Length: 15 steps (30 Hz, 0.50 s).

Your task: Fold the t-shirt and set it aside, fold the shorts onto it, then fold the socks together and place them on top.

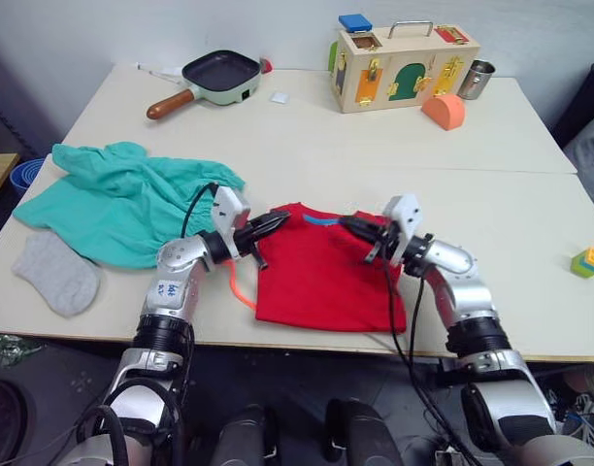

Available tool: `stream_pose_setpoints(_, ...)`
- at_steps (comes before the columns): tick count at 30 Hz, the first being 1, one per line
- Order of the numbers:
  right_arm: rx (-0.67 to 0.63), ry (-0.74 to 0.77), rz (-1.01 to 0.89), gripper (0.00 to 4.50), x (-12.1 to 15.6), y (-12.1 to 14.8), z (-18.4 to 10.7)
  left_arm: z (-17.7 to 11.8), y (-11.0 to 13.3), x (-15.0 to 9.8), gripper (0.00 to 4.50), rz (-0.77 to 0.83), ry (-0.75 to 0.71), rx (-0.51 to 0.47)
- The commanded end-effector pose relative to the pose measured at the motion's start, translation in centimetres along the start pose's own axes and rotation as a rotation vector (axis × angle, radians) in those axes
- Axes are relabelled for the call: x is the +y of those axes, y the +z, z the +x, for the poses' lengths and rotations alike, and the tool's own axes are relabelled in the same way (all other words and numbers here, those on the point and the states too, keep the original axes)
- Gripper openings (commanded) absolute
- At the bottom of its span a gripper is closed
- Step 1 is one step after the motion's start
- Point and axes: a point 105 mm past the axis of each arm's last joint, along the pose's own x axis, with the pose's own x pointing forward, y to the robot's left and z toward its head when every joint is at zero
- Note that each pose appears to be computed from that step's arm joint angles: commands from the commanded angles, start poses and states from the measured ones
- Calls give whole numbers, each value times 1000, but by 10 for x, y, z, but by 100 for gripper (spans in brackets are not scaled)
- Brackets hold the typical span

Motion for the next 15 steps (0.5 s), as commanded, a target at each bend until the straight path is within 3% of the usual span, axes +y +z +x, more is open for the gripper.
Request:
stream_pose_setpoints(1, 37, -19, -45, 0, 4, -8, 1, 10, -9, 19, 2, 41, 112, 64)
stream_pose_setpoints(8, 67, -174, -21, 0, -36, -18, -38, 3, -21, 38, 2, -12, 208, 100)
stream_pose_setpoints(11, -46, -171, 36, 0, -45, 6, -51, -3, -13, 35, 2, 2, 176, 45)
stream_pose_setpoints(15, -211, -60, 254, 0, -38, 42, -69, -10, 12, 24, 2, 40, 78, -89)
